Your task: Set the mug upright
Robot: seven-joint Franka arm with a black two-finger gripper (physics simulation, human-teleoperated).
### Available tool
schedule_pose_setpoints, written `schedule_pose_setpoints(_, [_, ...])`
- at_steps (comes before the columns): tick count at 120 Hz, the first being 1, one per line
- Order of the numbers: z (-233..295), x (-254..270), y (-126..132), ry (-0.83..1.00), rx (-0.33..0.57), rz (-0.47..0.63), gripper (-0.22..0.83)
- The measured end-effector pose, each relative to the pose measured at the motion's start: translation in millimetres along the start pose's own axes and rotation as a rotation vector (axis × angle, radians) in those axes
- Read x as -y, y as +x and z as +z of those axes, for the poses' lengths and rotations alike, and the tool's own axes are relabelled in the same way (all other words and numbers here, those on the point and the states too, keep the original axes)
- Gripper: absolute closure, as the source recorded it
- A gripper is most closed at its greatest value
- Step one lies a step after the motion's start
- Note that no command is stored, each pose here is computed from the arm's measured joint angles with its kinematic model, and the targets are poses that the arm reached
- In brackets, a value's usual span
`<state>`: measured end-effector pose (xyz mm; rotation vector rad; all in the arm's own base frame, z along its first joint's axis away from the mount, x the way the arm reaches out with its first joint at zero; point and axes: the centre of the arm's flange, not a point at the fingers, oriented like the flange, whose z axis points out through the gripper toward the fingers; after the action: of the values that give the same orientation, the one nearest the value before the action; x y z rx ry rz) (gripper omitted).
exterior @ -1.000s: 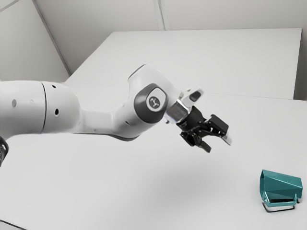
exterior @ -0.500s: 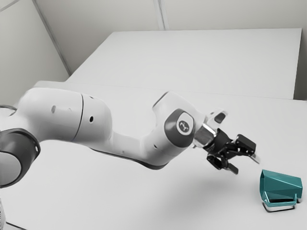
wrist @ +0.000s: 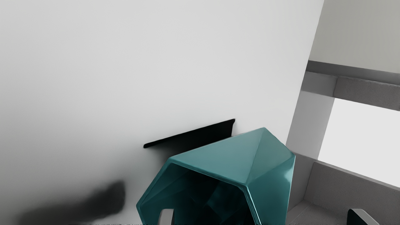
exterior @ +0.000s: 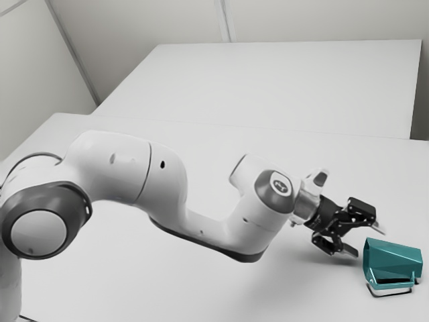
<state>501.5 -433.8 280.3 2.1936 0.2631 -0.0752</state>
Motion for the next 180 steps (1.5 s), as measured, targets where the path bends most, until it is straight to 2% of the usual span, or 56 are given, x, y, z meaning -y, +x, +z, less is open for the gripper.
schedule_pose_setpoints(40, [29.8, -10.6, -11.3, -0.040, 0.025, 0.095, 0.02])
schedule_pose_setpoints(44, [30.6, -10.2, -11.0, -0.042, 0.025, 0.100, 0.06])
schedule_pose_setpoints(58, [30.2, -12.0, -10.9, -0.048, 0.023, 0.126, 0.37])
schedule_pose_setpoints(67, [30.2, -14.1, -12.0, -0.051, 0.024, 0.144, 0.52])
schedule_pose_setpoints(79, [28.4, -25.1, -12.8, -0.064, 0.019, 0.177, 0.64])
schedule_pose_setpoints(92, [27.3, -38.6, -15.3, -0.081, 0.016, 0.212, 0.71])
schedule_pose_setpoints(116, [13.7, -64.8, -24.5, -0.102, 0.002, 0.278, 0.75])
schedule_pose_setpoints(129, [-21.7, -86.8, -36.2, -0.102, -0.033, 0.337, 0.76])
schedule_pose_setpoints(145, [-69.8, -82.7, -47.0, -0.053, -0.083, 0.384, 0.77])
schedule_pose_setpoints(156, [-96.8, -79.9, -37.9, -0.006, -0.116, 0.445, 0.77])
schedule_pose_setpoints(168, [-151.8, -84.8, -2.3, 0.107, -0.153, 0.594, 0.78])
schedule_pose_setpoints(180, [-202.9, -85.7, 23.4, 0.265, -0.136, 0.722, 0.78])
